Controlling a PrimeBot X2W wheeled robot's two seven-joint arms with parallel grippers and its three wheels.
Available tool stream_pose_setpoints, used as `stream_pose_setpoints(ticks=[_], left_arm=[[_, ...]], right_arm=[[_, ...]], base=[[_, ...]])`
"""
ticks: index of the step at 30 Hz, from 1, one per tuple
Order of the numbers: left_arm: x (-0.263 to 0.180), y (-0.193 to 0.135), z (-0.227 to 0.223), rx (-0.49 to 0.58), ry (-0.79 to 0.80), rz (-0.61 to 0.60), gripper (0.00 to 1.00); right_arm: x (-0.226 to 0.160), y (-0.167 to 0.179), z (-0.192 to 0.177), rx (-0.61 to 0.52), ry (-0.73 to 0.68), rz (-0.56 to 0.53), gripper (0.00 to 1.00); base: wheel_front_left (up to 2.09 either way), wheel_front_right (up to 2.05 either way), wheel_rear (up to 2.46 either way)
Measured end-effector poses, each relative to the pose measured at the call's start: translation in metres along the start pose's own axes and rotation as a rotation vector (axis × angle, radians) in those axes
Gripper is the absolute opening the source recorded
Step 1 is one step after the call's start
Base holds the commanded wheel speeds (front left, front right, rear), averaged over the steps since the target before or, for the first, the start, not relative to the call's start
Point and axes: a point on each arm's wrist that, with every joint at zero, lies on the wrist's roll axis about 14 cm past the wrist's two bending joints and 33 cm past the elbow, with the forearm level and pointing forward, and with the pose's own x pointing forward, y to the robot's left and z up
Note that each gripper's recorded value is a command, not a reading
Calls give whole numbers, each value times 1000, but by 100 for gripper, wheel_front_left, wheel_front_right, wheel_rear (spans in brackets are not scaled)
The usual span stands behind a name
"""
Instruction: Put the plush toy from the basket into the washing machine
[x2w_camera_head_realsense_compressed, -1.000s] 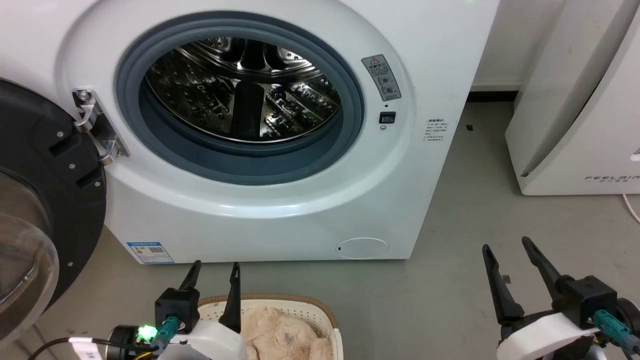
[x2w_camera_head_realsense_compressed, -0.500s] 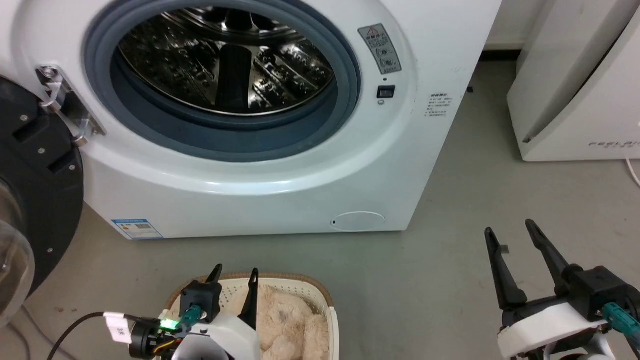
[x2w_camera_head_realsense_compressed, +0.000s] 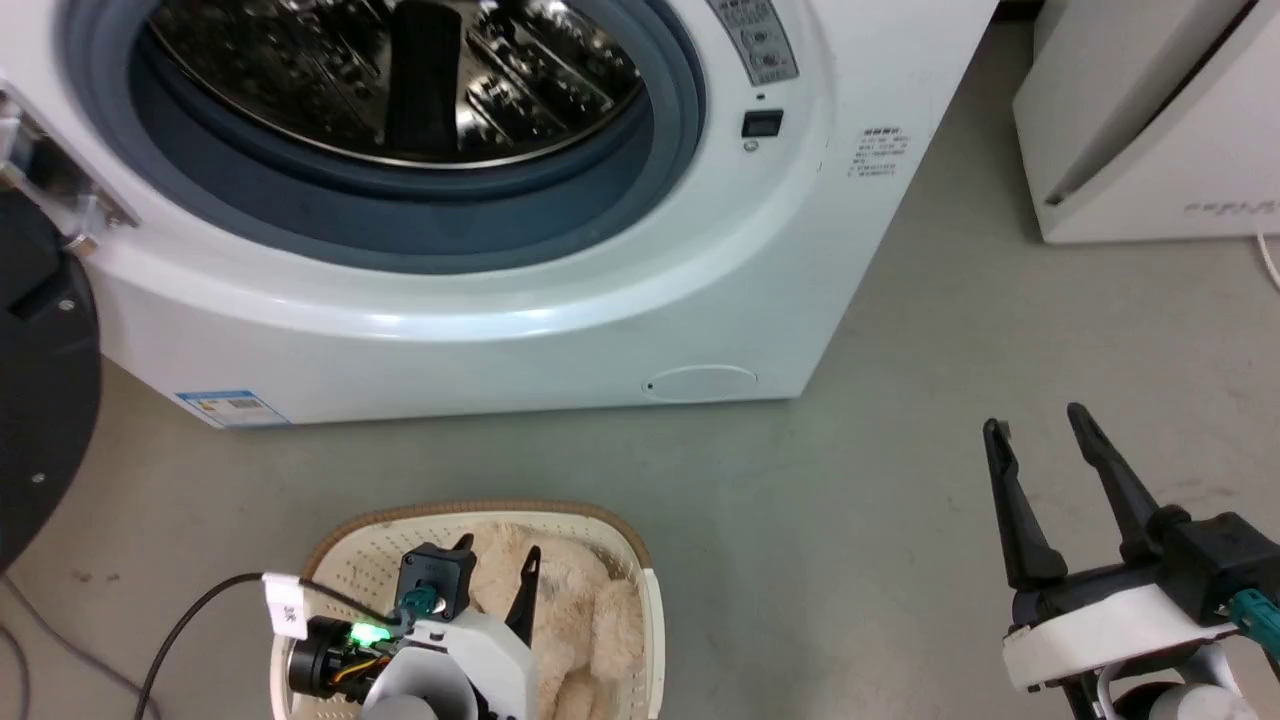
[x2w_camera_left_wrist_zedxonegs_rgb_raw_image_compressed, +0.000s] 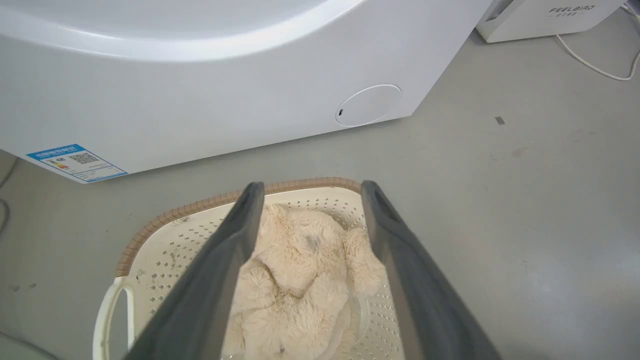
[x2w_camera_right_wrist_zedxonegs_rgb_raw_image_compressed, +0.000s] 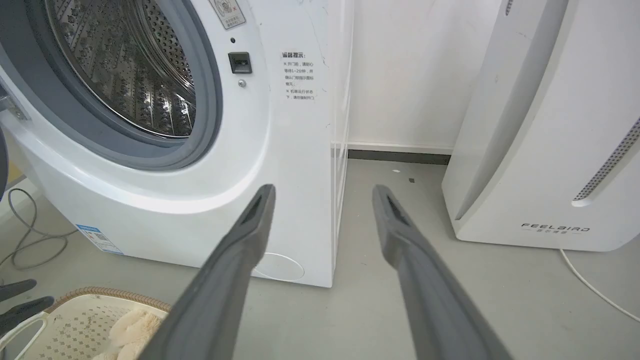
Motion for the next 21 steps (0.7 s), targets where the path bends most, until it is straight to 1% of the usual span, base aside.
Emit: stream_pose_setpoints(ticks=[3, 12, 21], left_arm=[[7, -3, -15, -13, 63, -20, 100], [18, -15, -60, 30, 241, -98, 100], [28, -9, -98, 49, 393, -118, 100]], right_arm=[[3, -2, -5, 8, 9, -6, 100], [9, -10, -20, 12, 36, -28, 100], [18, -16, -35, 15, 58, -43, 100]], base=[[0, 0, 0], [0, 0, 0], [0, 0, 0]])
